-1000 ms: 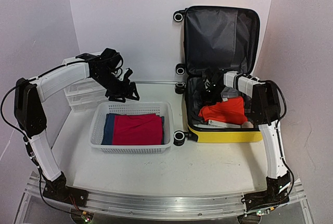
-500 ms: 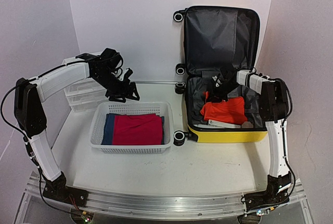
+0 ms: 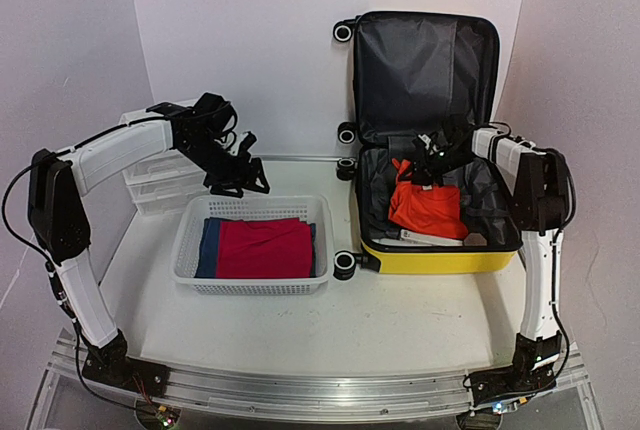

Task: Open, take out, and arrange the luggage

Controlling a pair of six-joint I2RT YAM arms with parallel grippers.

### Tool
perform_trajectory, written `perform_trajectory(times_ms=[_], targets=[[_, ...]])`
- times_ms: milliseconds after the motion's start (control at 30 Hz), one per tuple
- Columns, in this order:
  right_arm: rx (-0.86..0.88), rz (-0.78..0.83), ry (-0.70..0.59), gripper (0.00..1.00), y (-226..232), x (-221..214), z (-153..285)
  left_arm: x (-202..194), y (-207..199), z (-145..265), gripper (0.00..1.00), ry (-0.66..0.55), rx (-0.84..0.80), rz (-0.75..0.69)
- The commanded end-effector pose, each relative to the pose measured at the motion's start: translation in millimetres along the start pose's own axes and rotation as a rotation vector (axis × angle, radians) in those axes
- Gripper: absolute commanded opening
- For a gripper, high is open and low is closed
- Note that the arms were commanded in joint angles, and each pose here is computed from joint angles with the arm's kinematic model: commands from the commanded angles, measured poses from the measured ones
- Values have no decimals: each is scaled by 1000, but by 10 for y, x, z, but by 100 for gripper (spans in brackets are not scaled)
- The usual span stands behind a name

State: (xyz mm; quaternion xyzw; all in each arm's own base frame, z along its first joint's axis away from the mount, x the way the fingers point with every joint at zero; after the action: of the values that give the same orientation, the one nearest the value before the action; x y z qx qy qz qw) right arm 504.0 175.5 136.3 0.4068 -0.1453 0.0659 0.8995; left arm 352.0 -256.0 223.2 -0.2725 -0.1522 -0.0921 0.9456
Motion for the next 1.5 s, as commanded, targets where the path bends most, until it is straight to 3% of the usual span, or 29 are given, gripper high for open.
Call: perform_trajectory(times_ms=[0,500,1133,1467], targets=[[168,68,-79,0,584,153,465,120,-127,92,74,-31,-37,-33],[435,-39,38,0,1086,-185,674,134,-169,58,73,-17,-66,-30],[409,-145,277,0,2026,-858,35,33,-182,457,74,-107,-38,15],[322,-295,330,0,2305,-1080,-434,-162,-153,1040,74,-268,4,63]])
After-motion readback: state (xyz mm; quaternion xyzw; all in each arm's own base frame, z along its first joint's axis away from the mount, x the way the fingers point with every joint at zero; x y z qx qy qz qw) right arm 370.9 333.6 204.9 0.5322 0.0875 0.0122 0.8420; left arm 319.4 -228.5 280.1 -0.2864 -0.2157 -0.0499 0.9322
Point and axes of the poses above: each gripper's point midway between its finger pads, its own z axis back along the fingers, its own y axis along the line the jaws close on, x = y × z, the point moved 3 cm from there along z, back along the fingers, and after that the axes turned 5 degrees about z, right-handed, at the moved point
